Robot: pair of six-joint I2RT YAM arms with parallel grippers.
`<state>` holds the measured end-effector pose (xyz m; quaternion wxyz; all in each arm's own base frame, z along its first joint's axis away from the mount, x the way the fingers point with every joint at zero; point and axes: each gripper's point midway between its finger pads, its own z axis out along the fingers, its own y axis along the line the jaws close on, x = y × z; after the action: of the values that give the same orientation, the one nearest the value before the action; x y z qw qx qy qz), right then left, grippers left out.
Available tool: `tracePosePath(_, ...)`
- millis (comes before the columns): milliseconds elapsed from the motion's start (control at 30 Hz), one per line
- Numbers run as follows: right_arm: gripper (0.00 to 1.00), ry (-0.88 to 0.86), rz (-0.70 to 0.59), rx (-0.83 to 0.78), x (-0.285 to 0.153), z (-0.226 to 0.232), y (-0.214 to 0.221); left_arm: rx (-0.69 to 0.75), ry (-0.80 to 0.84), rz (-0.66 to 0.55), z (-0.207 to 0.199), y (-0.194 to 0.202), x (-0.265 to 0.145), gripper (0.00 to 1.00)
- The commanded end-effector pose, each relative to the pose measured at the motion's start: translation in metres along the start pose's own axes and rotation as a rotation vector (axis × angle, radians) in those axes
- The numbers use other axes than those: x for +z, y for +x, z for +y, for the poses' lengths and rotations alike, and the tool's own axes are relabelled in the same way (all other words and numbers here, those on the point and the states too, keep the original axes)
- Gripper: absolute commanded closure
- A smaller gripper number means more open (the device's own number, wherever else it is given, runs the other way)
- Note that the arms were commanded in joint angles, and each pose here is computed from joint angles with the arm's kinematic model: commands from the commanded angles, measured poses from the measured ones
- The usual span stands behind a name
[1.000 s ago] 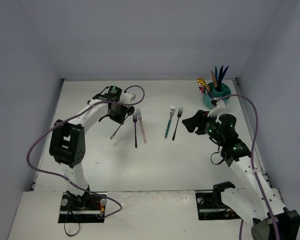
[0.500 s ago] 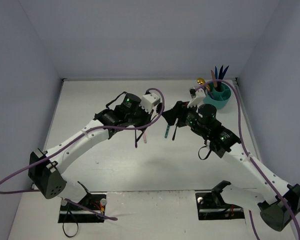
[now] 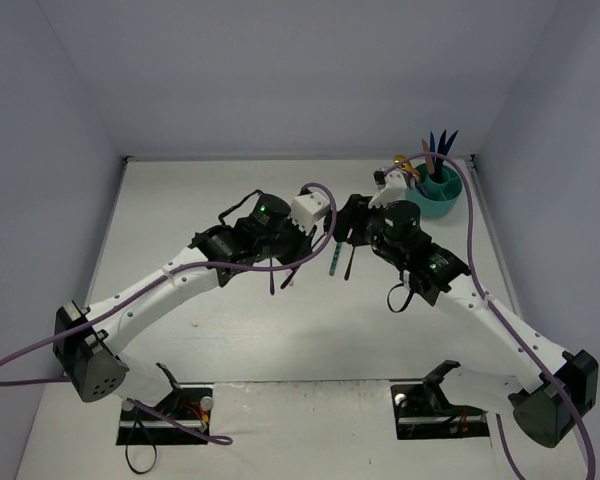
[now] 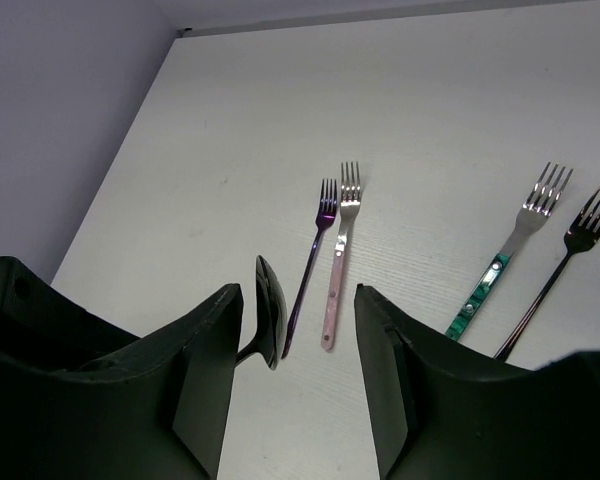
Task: Sort the eating utensils into containers
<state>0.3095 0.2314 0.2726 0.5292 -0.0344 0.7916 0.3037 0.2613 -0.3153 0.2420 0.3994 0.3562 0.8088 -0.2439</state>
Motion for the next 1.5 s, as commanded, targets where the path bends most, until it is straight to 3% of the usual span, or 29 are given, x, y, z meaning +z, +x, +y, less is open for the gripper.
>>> tracePosePath(0, 0.59, -0.034, -0.109, -0.013, 0.002, 0.018, -0.036, 0.005, -0.003, -0.145, -0.005, -0.044, -0.016, 1.00)
tracePosePath(200, 0.77, -0.024, -0.086, -0.025, 0.006, 0.014, -0.027, 0.006, -0.004, -0.136, -0.005, -0.046, -0.012, 1.00)
tracePosePath(367, 1.00, -0.011, -0.085, -0.048, 0.006, 0.010, -0.025, -0.002, -0.011, -0.125, -0.004, -0.044, -0.010, 1.00)
tracePosePath(433, 1.00, 0.028, -0.104, -0.068, 0.005, 0.002, -0.029, -0.012, -0.032, -0.121, 0.000, -0.043, -0.010, 0.99)
tracePosePath(467, 1.00, 0.039, -0.110, -0.085, 0.004, 0.000, -0.030, -0.018, -0.049, -0.116, 0.003, -0.042, -0.009, 0.88)
tracePosePath(533, 1.00, 0.082, -0.130, -0.111, 0.001, -0.007, -0.038, -0.032, -0.092, -0.105, 0.011, -0.038, -0.008, 0.58)
tracePosePath(600, 1.00, 0.141, -0.156, -0.165, -0.002, -0.017, -0.048, -0.052, -0.141, -0.094, 0.020, -0.034, -0.008, 0.45)
tracePosePath(667, 1.00, 0.227, -0.198, -0.210, -0.008, -0.029, -0.066, -0.081, -0.202, -0.090, 0.033, -0.032, -0.010, 0.38)
tracePosePath(967, 1.00, 0.636, -0.321, -0.409, -0.028, -0.109, -0.154, -0.352, -0.382, -0.138, 0.128, -0.013, -0.064, 0.33)
tracePosePath(1167, 1.00, 0.831, -0.388, -0.503, -0.034, -0.161, -0.210, -0.377, -0.478, -0.172, 0.169, 0.008, -0.101, 0.29)
tracePosePath(1467, 1.00, 0.998, -0.470, -0.556, -0.034, -0.220, -0.250, -0.355, -0.547, -0.166, 0.190, 0.044, -0.109, 0.28)
